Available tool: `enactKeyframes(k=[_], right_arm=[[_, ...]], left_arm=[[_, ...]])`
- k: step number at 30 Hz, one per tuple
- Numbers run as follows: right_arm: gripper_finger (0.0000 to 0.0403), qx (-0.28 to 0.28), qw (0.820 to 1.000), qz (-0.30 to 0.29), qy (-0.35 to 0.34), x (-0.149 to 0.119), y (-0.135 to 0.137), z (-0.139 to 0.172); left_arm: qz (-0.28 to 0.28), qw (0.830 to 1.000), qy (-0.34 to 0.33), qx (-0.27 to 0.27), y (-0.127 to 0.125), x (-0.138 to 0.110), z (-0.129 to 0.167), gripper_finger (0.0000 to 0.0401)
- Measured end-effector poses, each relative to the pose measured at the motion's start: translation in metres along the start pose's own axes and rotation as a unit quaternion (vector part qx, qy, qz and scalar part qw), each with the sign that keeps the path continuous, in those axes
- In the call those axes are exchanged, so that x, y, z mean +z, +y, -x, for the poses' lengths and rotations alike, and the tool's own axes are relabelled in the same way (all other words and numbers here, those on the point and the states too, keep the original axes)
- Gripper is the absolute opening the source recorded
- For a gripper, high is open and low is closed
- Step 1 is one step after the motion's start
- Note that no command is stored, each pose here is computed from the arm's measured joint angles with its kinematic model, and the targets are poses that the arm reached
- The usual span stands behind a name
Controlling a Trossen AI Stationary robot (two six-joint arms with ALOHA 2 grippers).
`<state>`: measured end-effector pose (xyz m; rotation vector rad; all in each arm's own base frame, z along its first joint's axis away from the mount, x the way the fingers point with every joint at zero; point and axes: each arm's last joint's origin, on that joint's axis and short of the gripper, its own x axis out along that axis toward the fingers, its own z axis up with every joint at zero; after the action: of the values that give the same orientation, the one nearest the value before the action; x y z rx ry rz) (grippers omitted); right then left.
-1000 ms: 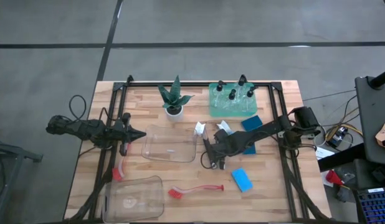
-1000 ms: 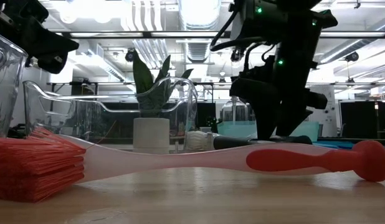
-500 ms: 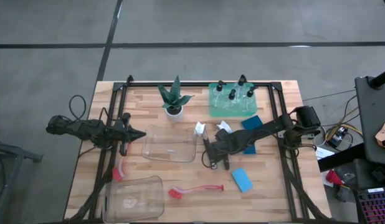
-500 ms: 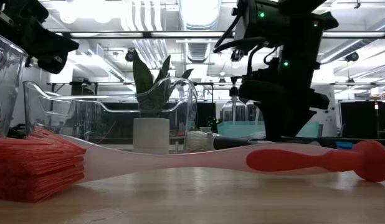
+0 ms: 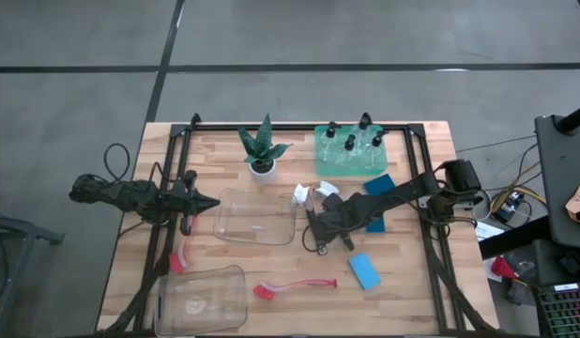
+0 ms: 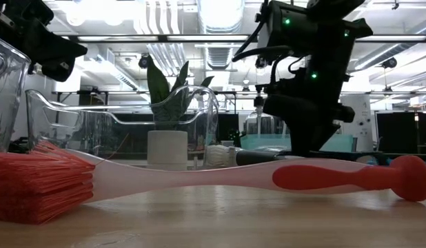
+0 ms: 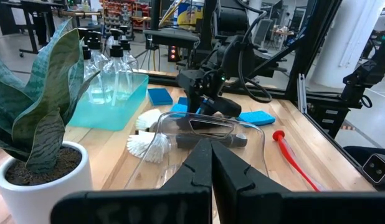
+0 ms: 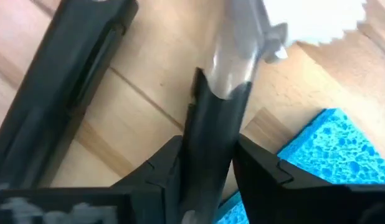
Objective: Pick & Place Kitchen Sink Supplies
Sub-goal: Put the black dish brush into the top transparent bin
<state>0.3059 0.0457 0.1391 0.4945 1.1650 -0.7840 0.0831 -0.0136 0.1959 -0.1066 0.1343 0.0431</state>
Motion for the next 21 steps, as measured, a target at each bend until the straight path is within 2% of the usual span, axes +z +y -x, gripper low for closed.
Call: enactKeyframes(k=[5, 16, 18, 21], right_arm=[[0.0099, 0.017, 1.0, 0.016, -0.003, 0.002, -0.004, 0.013], [0.0096, 0.08, 0.995, 0.012, -0.051, 0.012, -0.017, 0.061], [0.0095, 0.094, 0.993, 0.026, -0.062, 0.013, -0.02, 0.07], [0.0095, 0.122, 0.985, 0.079, -0.093, 0.016, -0.023, 0.087]], left_arm=[[0.0, 1.0, 0.0, 0.0, 0.0, 0.0, 0.0, 0.0], [0.0, 1.0, 0.0, 0.0, 0.0, 0.0, 0.0, 0.0], [0.0, 1.0, 0.0, 0.0, 0.0, 0.0, 0.0, 0.0], [0.0, 1.0, 0.0, 0.0, 0.0, 0.0, 0.0, 0.0]])
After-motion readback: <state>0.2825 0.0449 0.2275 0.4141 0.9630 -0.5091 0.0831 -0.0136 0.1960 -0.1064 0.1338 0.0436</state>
